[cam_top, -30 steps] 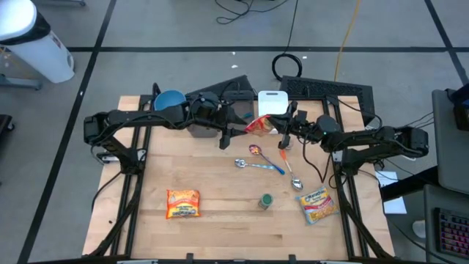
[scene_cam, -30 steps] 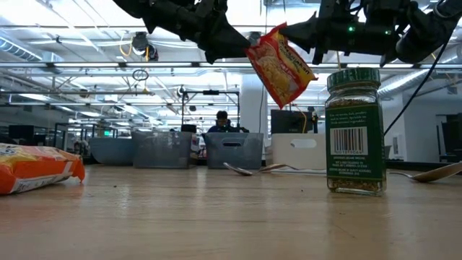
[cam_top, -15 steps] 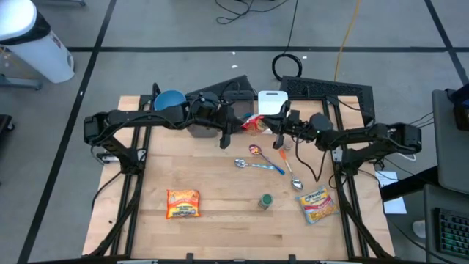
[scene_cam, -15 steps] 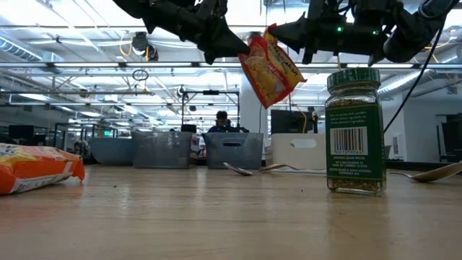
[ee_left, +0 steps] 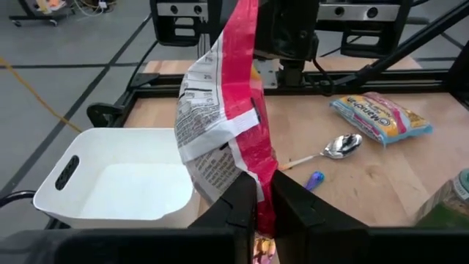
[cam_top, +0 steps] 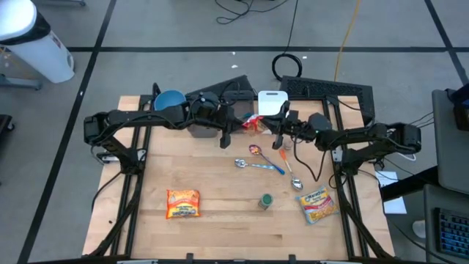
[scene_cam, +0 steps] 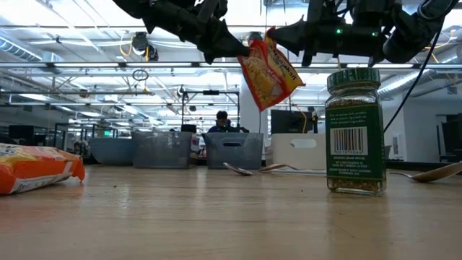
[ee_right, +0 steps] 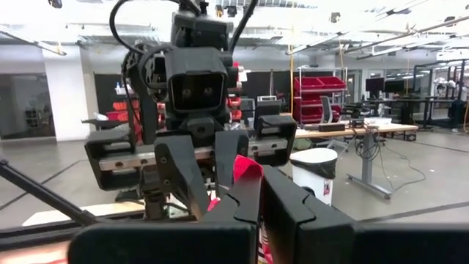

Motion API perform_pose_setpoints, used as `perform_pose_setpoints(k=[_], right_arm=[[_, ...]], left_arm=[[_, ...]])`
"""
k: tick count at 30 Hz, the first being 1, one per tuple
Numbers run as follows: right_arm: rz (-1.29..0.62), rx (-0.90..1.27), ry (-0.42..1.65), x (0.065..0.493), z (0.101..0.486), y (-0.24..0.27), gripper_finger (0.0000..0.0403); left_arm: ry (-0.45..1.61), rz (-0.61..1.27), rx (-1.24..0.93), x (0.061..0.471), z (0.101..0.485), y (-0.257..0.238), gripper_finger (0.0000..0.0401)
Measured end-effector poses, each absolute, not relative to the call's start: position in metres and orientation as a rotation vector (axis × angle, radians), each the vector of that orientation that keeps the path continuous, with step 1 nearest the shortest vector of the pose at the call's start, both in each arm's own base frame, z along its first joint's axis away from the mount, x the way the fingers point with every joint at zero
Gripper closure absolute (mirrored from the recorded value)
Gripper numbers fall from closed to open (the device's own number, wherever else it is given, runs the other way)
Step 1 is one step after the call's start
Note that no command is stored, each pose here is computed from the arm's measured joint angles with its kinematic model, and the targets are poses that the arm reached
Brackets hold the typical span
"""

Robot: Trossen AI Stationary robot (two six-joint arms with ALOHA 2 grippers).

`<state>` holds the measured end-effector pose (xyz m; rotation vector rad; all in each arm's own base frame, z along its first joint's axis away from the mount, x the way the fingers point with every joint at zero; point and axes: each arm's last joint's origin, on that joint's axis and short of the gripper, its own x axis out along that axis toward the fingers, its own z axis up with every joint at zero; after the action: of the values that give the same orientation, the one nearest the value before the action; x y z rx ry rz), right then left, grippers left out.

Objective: Pick & Place Food Item
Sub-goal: Put the red noodle pack into the white bin

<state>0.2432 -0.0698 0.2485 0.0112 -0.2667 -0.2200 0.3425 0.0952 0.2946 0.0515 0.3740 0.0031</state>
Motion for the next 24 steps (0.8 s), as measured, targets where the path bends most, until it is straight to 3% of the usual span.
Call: perform_pose_setpoints(k=[7, 24], right_arm=[[-0.221, 0.012, -0.251, 0.2435, 0.2469, -0.0699, 0.0403], [-0.223, -0.003, -0.247, 0.2435, 0.2467, -0.0699, 0.0403]], left_arm=[[0.375, -0.001, 0.075, 0.3425, 0.2945, 0.0952, 0.0392], [0.377, -0.006, 0.093, 0.3424, 0.2943, 0.0952, 0.039]])
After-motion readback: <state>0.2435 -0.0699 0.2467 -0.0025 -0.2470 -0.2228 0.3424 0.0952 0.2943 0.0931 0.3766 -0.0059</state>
